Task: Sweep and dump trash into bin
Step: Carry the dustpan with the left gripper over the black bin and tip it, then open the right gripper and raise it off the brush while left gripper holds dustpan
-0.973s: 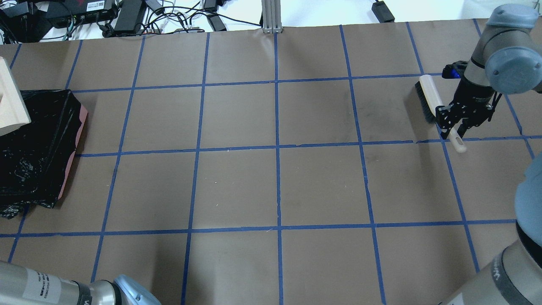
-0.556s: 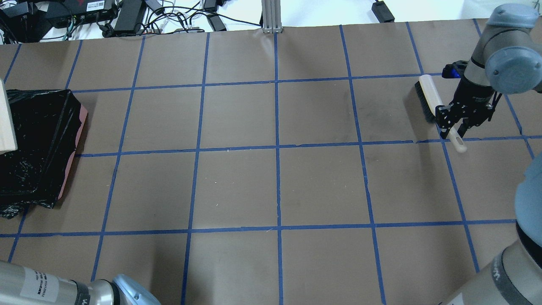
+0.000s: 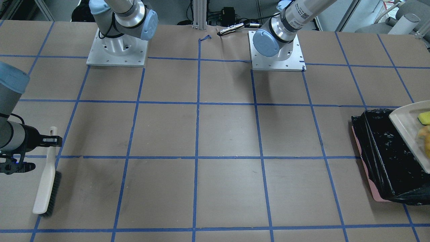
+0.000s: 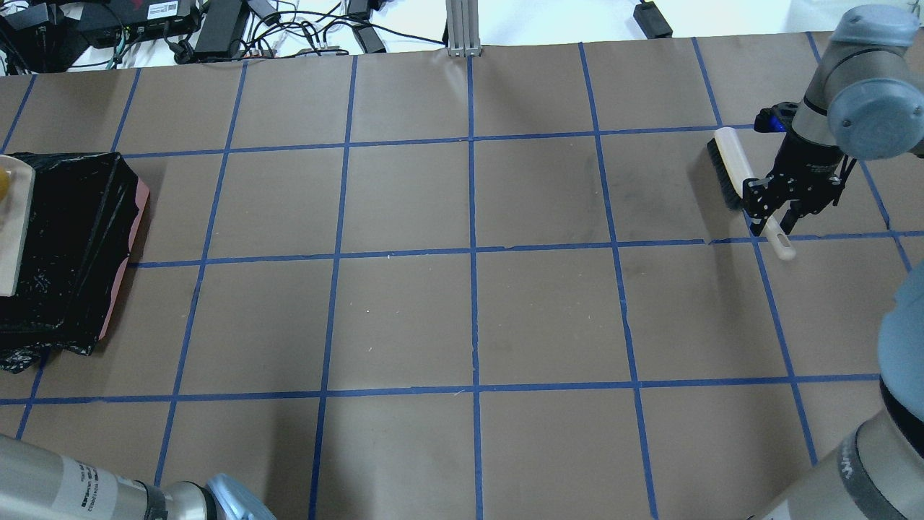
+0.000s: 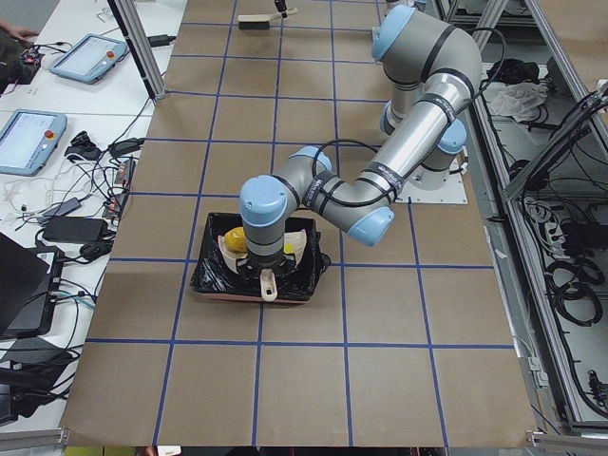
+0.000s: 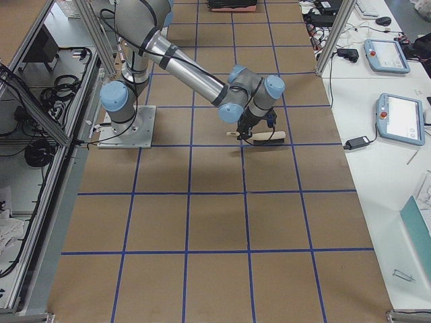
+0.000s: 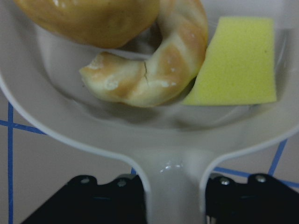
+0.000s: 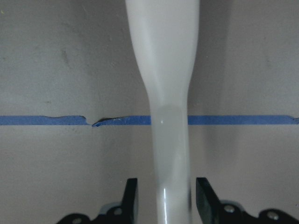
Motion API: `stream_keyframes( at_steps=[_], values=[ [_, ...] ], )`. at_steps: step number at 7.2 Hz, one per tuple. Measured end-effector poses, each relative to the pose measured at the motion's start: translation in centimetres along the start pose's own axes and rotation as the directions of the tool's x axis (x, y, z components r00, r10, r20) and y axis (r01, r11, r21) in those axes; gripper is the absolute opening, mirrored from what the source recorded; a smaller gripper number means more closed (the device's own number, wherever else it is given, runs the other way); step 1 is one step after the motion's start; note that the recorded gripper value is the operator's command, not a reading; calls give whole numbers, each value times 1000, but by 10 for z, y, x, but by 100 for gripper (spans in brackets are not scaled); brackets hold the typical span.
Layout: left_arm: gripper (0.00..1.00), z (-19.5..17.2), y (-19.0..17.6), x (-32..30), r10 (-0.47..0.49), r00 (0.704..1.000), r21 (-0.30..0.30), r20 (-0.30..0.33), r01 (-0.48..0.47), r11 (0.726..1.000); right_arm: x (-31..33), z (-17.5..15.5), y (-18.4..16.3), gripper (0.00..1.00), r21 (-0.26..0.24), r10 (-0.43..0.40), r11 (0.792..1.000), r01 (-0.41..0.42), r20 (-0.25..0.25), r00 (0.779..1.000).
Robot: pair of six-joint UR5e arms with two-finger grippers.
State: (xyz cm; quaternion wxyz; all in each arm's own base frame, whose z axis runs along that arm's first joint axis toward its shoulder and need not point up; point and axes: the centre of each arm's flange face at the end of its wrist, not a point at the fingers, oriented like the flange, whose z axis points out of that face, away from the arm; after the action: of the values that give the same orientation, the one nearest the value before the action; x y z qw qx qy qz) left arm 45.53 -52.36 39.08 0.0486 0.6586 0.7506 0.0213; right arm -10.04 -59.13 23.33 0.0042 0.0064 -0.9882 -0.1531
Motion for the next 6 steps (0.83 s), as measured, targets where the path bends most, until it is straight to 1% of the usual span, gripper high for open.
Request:
stream_keyframes(
  at_steps=[1, 3, 5, 6],
  values=[
    [0, -1, -4, -3, 31, 999, -13, -9, -31, 999, 1, -4, -1, 98, 13, 1, 1000, -1, -5, 1000],
    [0, 0, -6, -4, 64, 998, -22, -22, -64, 998, 3, -30, 1, 100, 76, 6, 997, -4, -29, 1000],
    [0, 0, -8, -4, 83, 996, -32, -32, -84, 996, -2, -77, 20, 100, 156, 13, 988, -4, -57, 998],
    [0, -2, -8, -5, 101, 994, -44, -30, -102, 994, -6, -99, 34, 100, 185, 15, 983, -3, -64, 998]
  ],
)
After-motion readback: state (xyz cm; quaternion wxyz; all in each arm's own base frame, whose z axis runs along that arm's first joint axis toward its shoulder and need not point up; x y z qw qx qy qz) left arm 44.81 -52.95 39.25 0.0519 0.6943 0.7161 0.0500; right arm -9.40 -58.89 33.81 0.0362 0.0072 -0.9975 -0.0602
